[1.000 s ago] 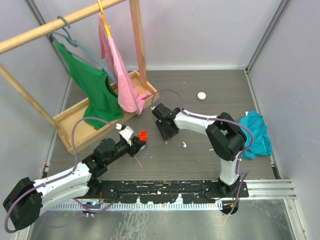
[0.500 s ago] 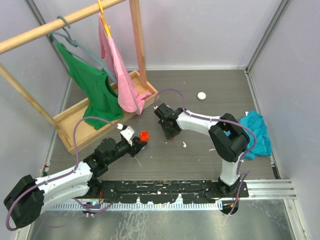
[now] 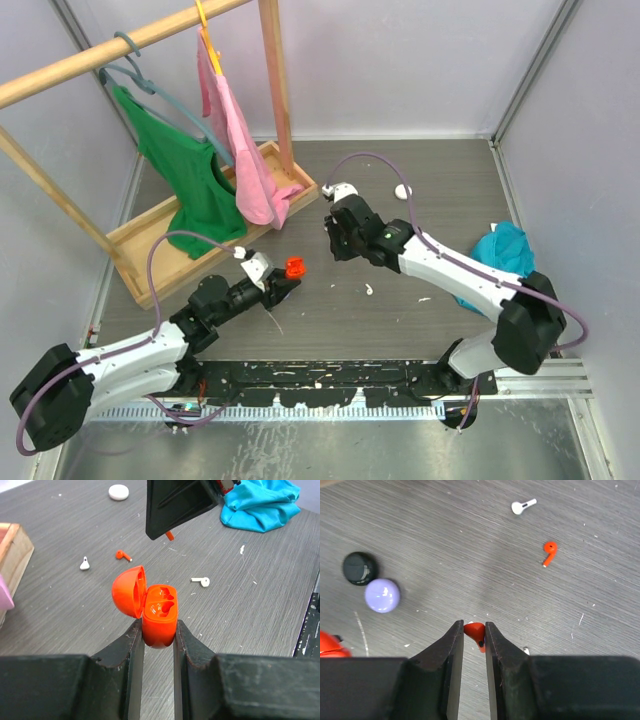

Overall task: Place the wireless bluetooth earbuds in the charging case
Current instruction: Pick up the earbud from the center of the board, then place the earbud in the charging case.

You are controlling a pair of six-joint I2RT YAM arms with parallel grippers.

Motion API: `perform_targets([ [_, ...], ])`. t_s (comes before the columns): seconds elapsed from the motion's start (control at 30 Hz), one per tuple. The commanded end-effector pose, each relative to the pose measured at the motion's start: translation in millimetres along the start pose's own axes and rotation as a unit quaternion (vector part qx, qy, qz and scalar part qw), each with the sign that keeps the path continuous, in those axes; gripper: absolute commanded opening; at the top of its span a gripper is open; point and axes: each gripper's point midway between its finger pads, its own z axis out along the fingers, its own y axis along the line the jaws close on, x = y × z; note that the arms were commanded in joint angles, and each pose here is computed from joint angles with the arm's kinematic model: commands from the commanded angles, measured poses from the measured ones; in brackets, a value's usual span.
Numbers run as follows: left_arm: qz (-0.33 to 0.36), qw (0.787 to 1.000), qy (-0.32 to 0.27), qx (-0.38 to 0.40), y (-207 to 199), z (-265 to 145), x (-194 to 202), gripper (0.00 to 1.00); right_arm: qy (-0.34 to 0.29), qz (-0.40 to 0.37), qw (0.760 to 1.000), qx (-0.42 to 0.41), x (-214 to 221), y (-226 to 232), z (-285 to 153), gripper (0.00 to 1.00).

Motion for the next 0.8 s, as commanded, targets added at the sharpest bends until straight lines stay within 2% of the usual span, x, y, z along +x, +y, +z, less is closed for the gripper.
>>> perform_targets([
  [0.0,0.045,0.996,-0.078,0.028,-8,5,-44,0.00,-0.083,0.019,0.996,-0.029,-33,17,-27,0.23],
  [0.3,0.082,0.987,-0.122,0.069,-21,11,-68,0.00,-0.206,0.030,0.973,-0.097,-62,41,-86,0.23],
  [0.77,0.096,0.978,-0.164,0.089,-30,13,-99,0.00,-0.313,0.010,0.915,-0.255,-68,87,-147,0.23],
])
